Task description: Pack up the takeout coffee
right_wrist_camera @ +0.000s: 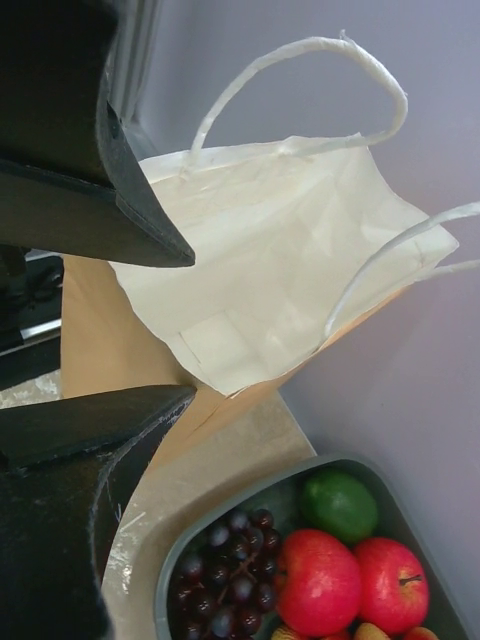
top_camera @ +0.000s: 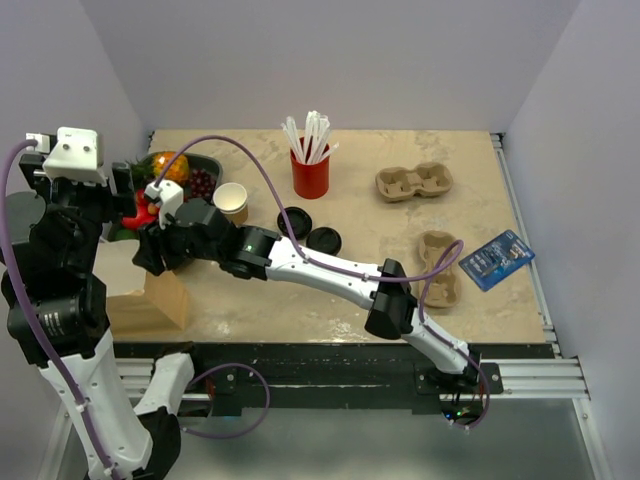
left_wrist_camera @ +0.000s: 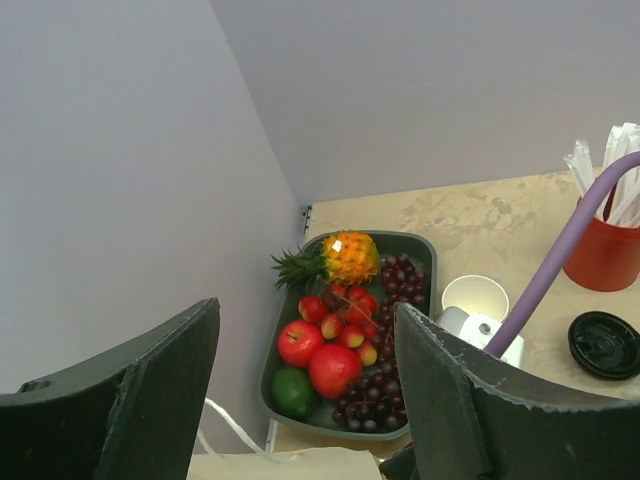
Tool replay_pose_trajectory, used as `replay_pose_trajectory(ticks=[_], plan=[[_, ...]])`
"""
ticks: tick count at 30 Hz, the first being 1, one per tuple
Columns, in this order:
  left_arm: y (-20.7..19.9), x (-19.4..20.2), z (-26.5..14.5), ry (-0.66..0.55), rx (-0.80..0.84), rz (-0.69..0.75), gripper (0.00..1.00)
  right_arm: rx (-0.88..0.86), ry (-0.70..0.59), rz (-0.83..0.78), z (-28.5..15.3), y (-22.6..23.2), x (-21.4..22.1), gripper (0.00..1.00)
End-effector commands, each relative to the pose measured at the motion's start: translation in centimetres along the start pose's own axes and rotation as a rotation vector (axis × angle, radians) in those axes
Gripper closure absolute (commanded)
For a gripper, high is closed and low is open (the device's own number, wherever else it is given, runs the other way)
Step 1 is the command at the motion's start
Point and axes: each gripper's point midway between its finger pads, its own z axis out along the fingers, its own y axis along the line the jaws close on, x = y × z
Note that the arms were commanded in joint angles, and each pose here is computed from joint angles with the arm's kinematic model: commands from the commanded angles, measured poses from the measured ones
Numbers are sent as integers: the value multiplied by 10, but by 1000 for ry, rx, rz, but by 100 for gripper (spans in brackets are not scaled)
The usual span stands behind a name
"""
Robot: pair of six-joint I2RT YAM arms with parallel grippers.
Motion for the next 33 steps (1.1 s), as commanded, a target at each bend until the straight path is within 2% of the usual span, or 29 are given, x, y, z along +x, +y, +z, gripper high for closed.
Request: replay_pose_trajectory(ticks=[1, 14, 18, 21, 22, 25, 30, 31, 33], plan=[[1, -7, -8, -32, -9, -27, 25, 42, 1, 56, -11, -2, -8, 46], [-1, -11, -21, -60, -10, -37, 25, 121, 71, 51, -42, -26, -4, 48], [-13, -11, -24, -77, 62, 28, 25, 148, 80, 45, -61, -39, -12, 49], [-33, -12, -31, -118, 193, 183, 25, 135, 111, 54, -75, -45, -11, 57], [-40, -12, -35, -138, 238, 255, 25, 140, 119, 58, -78, -49, -11, 66], [-44, -14, -40, -156, 271, 342, 25, 149, 132, 78, -82, -65, -14, 80], [-42, -19, -36, -153, 278, 351, 25, 138, 134, 85, -87, -68, -17, 93], [-45, -19, -36, -155, 297, 347, 25, 141, 136, 78, -88, -70, -18, 100], [-48, -17, -35, -148, 319, 353, 25, 147, 136, 69, -94, -73, -20, 100]])
